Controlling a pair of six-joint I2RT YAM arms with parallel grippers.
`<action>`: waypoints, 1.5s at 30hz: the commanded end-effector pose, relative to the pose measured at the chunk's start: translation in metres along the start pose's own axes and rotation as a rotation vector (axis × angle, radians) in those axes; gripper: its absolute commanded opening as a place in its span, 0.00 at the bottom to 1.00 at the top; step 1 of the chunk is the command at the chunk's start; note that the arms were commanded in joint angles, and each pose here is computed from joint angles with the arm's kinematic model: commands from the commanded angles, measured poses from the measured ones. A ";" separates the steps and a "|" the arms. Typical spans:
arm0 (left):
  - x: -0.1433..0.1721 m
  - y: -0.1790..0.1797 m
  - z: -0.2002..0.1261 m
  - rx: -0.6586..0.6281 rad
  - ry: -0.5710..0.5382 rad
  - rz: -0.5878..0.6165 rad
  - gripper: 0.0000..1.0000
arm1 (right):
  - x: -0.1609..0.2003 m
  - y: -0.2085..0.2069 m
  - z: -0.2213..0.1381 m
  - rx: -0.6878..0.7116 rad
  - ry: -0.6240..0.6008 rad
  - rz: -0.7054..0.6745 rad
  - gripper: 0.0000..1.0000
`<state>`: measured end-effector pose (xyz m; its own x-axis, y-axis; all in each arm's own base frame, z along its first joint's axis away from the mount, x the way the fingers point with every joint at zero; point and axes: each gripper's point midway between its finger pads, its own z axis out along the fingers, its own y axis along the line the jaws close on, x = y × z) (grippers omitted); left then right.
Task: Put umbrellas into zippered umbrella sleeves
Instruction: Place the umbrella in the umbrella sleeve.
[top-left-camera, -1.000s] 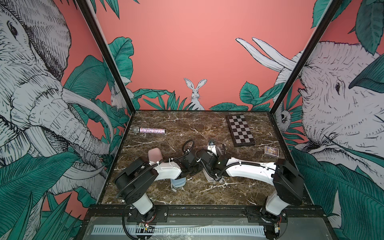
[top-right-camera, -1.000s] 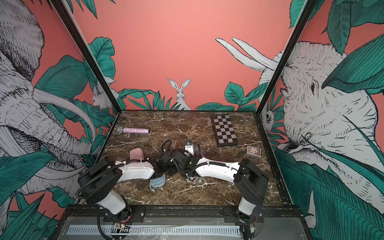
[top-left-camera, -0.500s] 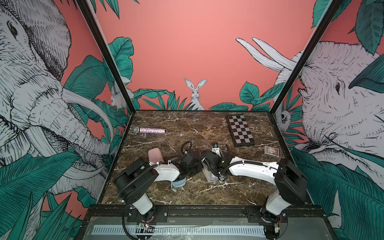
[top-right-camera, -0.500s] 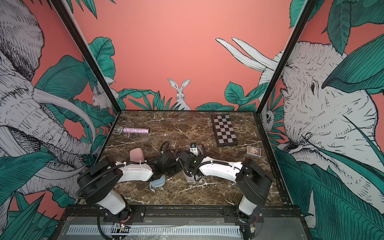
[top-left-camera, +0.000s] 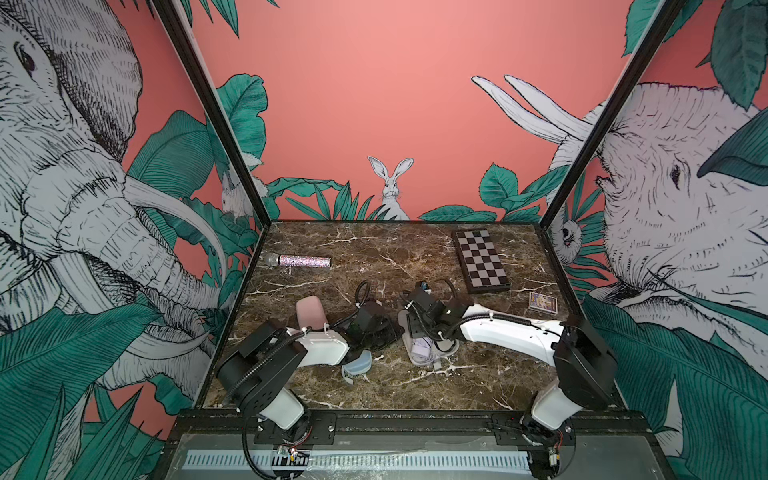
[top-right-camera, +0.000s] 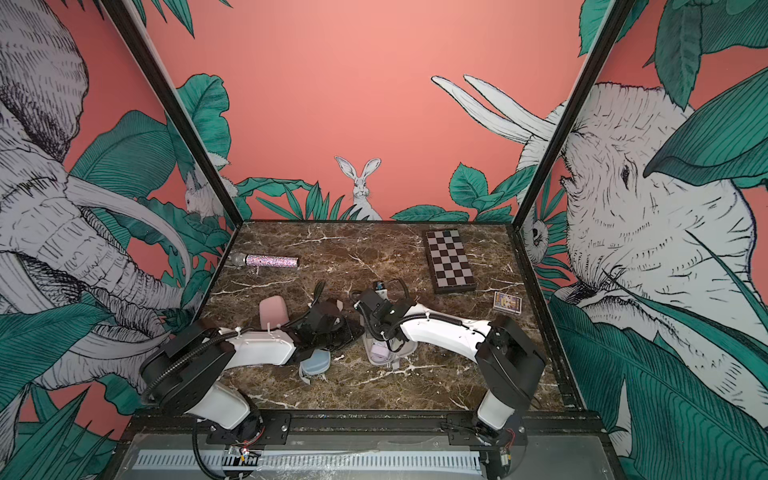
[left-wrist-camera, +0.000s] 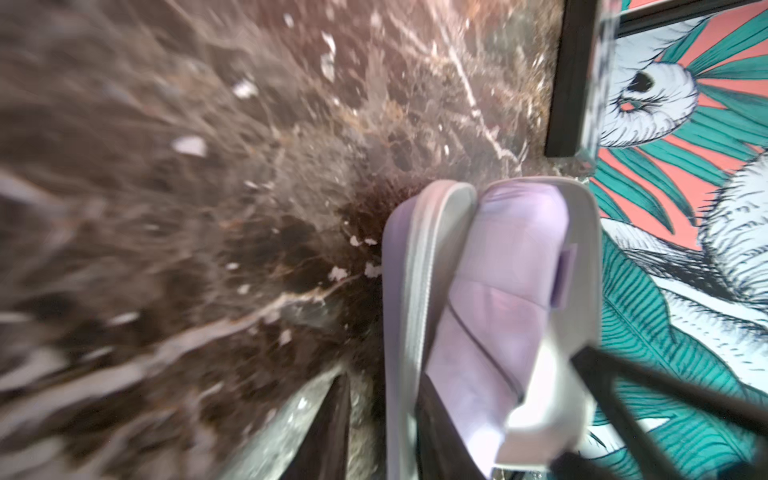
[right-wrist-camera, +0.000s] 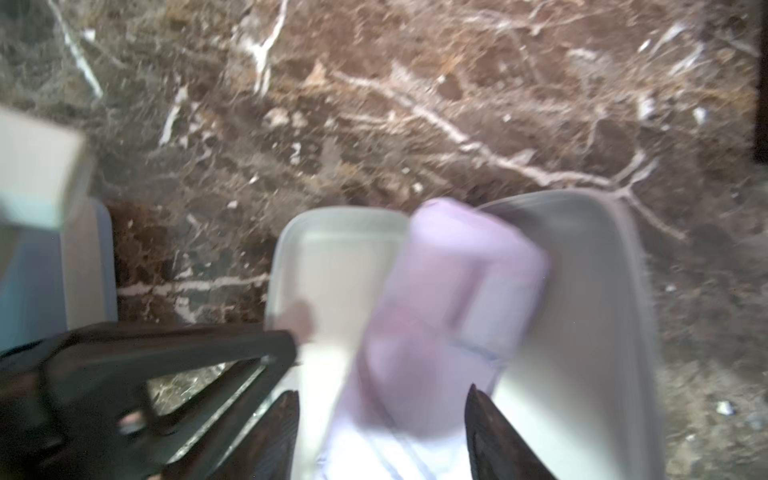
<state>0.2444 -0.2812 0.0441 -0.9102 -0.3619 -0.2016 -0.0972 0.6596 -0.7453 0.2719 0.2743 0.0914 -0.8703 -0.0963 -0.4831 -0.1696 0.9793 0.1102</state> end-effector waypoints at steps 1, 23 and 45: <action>0.000 -0.007 -0.006 0.038 0.011 0.040 0.28 | -0.002 -0.018 0.002 0.029 0.046 0.085 0.68; 0.000 -0.003 0.011 0.091 0.022 0.046 0.04 | 0.005 -0.002 0.043 0.026 0.095 0.090 0.64; -0.006 -0.038 -0.001 0.183 0.030 0.075 0.15 | 0.020 0.031 0.009 -0.034 0.123 -0.011 0.75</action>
<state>0.2439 -0.2959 0.0396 -0.9390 -0.2853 -0.1920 -0.0209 0.6047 -0.7962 0.2588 0.2929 0.0524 -0.9117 -0.1602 -0.3782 -0.1947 0.9793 0.0545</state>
